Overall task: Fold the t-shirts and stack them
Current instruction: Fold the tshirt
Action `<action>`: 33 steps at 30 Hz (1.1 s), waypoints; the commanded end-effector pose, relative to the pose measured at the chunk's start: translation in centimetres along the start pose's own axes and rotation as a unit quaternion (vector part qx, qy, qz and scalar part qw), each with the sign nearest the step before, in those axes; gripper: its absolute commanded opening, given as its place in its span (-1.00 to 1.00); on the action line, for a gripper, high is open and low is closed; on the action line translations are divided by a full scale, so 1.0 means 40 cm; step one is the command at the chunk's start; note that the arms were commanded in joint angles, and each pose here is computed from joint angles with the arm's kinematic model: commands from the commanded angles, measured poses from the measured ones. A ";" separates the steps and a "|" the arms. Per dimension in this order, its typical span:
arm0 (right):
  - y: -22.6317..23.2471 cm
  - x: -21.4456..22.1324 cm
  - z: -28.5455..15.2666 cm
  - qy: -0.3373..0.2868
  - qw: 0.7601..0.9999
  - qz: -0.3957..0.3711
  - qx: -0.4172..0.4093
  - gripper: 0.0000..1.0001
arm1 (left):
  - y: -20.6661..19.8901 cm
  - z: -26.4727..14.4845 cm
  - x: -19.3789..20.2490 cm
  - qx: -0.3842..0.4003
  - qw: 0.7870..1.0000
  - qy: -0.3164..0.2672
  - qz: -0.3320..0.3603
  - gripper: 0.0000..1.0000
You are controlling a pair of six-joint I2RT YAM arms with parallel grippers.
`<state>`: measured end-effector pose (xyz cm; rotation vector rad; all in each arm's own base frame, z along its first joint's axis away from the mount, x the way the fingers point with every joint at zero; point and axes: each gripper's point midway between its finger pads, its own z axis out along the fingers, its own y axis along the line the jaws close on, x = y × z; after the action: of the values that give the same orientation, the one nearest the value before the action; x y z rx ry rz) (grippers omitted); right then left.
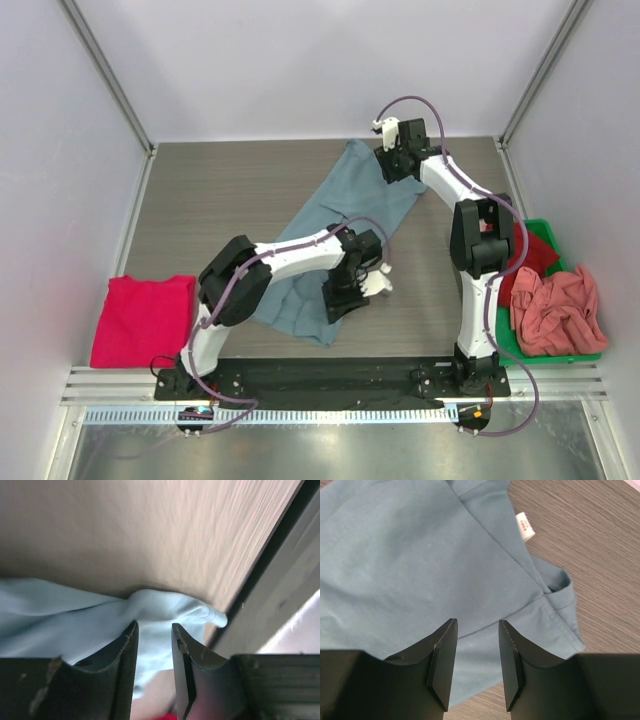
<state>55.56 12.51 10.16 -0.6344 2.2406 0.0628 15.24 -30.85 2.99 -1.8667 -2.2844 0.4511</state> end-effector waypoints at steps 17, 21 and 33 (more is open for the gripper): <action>0.038 0.026 0.004 0.008 1.000 0.014 -0.005 -0.11 | 0.355 -0.254 0.268 -0.156 0.978 -0.089 -0.106 -0.29; 0.041 0.045 0.010 0.018 1.000 0.009 -0.007 -0.11 | 0.370 -0.187 0.296 -0.140 0.979 -0.079 -0.124 -0.30; 0.049 0.109 0.150 0.057 0.997 -0.043 0.004 -0.11 | 0.376 -0.045 0.313 -0.096 0.982 -0.044 -0.160 -0.31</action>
<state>54.81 13.43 3.38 -0.6864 2.3486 0.0446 26.71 -14.94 1.57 -1.5480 -2.7112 0.2509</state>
